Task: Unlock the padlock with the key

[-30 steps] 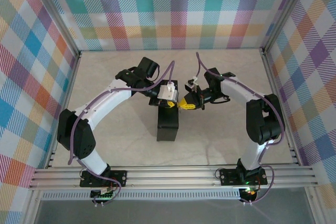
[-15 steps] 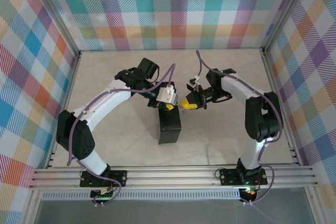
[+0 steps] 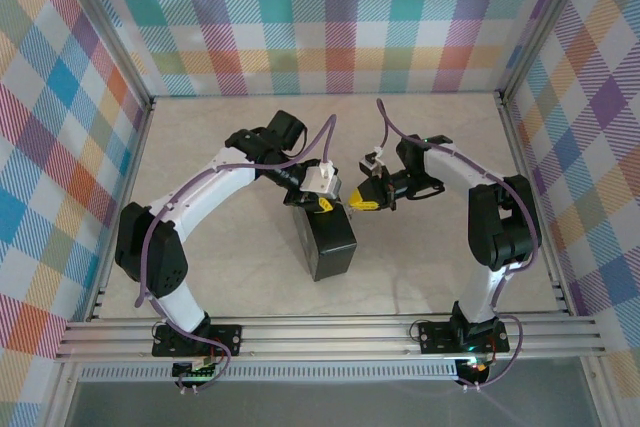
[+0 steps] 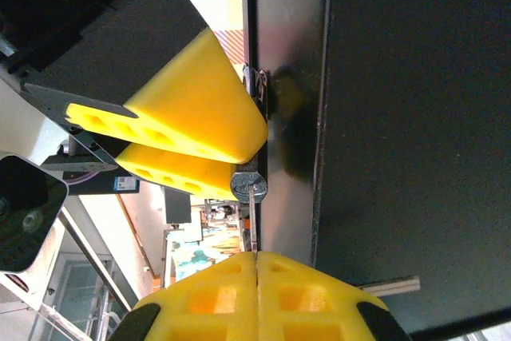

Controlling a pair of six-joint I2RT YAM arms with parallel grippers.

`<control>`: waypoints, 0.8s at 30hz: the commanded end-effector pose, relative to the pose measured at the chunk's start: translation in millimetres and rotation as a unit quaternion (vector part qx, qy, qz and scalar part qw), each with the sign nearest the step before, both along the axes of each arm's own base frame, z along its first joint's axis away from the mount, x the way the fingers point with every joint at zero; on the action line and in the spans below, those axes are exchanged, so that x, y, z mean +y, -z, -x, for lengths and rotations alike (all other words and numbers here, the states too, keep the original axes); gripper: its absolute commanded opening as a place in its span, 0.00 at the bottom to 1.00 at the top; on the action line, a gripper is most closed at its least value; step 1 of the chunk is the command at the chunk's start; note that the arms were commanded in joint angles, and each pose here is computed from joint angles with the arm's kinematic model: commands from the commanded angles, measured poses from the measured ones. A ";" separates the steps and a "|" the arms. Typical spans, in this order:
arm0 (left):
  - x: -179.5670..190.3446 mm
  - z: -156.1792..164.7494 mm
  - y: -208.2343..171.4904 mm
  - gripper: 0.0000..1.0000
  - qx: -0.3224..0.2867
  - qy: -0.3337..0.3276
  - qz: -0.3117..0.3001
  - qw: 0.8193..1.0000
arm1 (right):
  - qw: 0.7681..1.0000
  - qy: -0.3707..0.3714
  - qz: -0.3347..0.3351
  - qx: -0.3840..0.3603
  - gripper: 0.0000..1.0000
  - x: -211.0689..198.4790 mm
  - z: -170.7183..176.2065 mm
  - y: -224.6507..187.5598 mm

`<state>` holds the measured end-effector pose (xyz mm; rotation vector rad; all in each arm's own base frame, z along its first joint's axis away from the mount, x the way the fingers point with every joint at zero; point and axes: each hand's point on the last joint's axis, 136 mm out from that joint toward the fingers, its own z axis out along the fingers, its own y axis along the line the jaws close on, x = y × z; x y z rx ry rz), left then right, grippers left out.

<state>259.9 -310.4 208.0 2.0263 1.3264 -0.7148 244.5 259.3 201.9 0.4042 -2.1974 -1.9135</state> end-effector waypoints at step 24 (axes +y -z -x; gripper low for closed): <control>-33.6 -14.0 -17.7 0.15 -0.028 -0.022 0.064 0.997 | 1.000 0.027 -0.006 -0.008 0.00 9.8 -25.9 7.2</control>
